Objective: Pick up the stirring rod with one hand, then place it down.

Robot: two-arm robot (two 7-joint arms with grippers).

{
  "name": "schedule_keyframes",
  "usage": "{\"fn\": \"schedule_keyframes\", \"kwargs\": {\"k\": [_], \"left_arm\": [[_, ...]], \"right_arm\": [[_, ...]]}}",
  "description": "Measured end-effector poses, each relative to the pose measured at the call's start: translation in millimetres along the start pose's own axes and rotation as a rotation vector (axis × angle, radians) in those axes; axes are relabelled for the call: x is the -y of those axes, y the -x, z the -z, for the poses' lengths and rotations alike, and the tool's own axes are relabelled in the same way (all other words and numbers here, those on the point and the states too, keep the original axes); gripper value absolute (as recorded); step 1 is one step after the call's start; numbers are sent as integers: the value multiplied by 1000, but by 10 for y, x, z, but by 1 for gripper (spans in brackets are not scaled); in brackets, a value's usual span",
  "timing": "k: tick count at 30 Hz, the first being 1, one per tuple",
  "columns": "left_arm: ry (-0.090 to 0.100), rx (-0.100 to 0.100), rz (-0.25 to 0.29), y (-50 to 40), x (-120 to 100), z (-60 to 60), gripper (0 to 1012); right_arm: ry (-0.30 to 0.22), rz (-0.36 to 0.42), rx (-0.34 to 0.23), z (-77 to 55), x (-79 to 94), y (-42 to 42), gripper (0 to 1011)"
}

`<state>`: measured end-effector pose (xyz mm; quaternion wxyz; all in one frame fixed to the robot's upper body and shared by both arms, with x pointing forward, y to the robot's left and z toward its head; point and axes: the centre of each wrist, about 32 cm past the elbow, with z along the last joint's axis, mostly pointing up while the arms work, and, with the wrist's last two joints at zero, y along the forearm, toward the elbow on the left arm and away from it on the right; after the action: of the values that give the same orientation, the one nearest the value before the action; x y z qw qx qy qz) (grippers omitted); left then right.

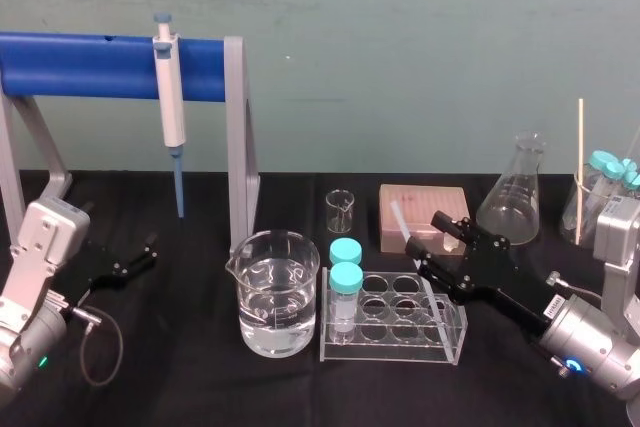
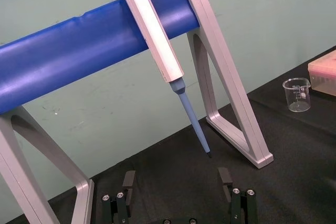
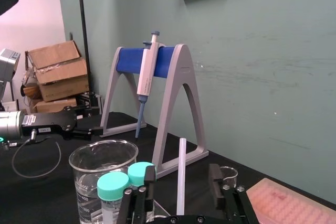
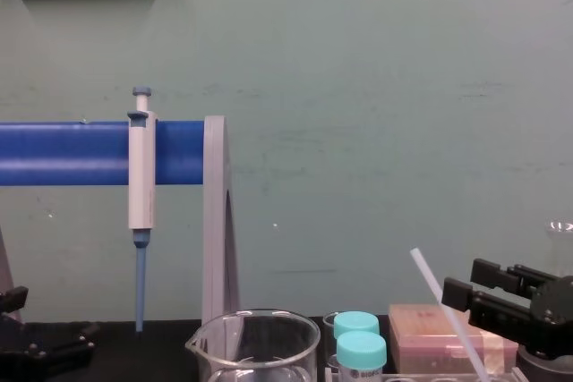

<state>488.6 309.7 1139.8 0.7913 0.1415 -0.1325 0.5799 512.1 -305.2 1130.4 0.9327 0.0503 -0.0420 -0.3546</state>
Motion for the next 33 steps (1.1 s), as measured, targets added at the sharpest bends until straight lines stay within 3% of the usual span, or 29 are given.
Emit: {"fn": "schedule_keyframes", "kwargs": {"k": [5,12,17,18,19,21,26,33], "left_arm": [[0,0,0,0,0,0,1000],[0,0,0,0,0,0,1000],[0,0,0,0,0,0,1000],[0,0,0,0,0,0,1000],[0,0,0,0,0,0,1000],[0,0,0,0,0,0,1000],[0,0,0,0,0,0,1000],[0,0,0,0,0,0,1000]], "right_arm": [[0,0,0,0,0,0,794],[-13,33,15,-48,-2,-3,965],[-28,241,56,-142,23,38,1003],[-17,319,59,-154,32,50,1002],[-17,319,59,-154,32,50,1003],[26,450,44,-149,46,73,1003],[116,548,-11,-126,59,95,1003],[224,554,-75,-106,59,100,1003]]}}
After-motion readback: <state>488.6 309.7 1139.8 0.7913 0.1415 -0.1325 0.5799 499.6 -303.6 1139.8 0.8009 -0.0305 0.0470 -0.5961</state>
